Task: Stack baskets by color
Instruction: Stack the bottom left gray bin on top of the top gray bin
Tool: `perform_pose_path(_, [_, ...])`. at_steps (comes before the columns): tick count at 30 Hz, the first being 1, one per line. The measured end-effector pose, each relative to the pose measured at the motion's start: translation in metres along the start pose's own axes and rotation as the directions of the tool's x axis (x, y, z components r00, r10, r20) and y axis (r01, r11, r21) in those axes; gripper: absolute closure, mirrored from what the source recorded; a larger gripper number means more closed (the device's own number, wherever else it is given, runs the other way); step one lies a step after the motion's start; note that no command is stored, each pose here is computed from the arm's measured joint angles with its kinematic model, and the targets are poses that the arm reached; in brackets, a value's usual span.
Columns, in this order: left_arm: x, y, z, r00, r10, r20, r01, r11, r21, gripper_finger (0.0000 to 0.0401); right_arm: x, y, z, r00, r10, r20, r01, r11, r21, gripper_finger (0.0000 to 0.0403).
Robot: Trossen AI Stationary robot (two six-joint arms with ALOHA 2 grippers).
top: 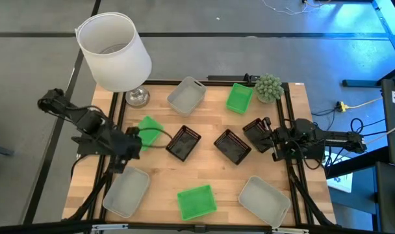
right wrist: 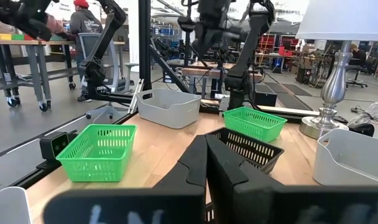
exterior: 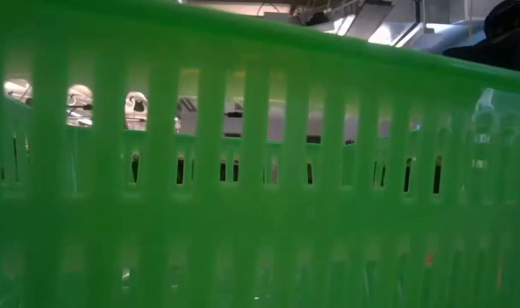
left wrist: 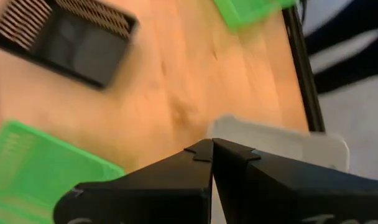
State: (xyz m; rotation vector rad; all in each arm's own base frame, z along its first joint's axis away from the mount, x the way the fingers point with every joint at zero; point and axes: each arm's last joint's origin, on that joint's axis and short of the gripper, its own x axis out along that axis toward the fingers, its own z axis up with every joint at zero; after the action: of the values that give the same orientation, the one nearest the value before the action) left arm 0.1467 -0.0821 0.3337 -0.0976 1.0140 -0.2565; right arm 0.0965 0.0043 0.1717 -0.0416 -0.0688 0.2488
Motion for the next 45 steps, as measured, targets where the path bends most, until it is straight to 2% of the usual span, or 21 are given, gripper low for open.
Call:
perform_pose_path(7, [0.011,-0.013,0.0,0.998,-0.039,-0.058,0.038,0.999,-0.01,0.0401,0.0,0.0,0.0,1.0,0.0,0.0,0.0,1.0,0.004,0.0402])
perform_pose_path(12, [0.016,-0.016,0.001,0.996,-0.042,-0.081,0.033,0.993,-0.111,0.0401,0.0,0.0,0.0,1.0,0.0,0.0,0.0,1.0,0.0,0.0402])
perform_pose_path(17, [0.017,-0.016,0.001,0.997,-0.022,-0.078,0.011,0.99,-0.14,0.0401,0.0,0.0,0.0,1.0,0.0,0.001,0.0,1.0,0.0,0.0402])
perform_pose_path(23, [0.02,-0.013,0.003,0.997,0.006,-0.075,-0.026,0.966,-0.258,0.04,0.0,0.0,0.0,1.0,0.0,0.001,0.0,1.0,0.0,0.0402])
perform_pose_path(29, [0.02,-0.012,0.004,0.997,0.016,-0.075,-0.039,0.95,-0.309,0.037,0.0,0.0,0.0,1.0,0.0,0.001,0.0,1.0,0.0,0.0402])
perform_pose_path(38, [0.04,-0.018,0.007,0.989,0.049,-0.142,-0.087,0.958,-0.272,0.0307,0.0,0.0,0.001,1.0,0.0,0.007,0.0,1.0,0.002,0.0402])
perform_pose_path(42, [0.057,-0.027,0.007,0.977,0.066,-0.204,-0.092,0.988,-0.122,0.0305,0.0,0.0,0.001,1.0,0.0,0.006,0.0,1.0,0.002,0.0402])
perform_pose_path(45, [0.069,-0.034,0.006,0.966,0.088,-0.243,-0.1,0.994,-0.038,0.0305,0.0,0.0,0.001,1.0,0.0,0.007,0.0,1.0,0.002,0.0402])
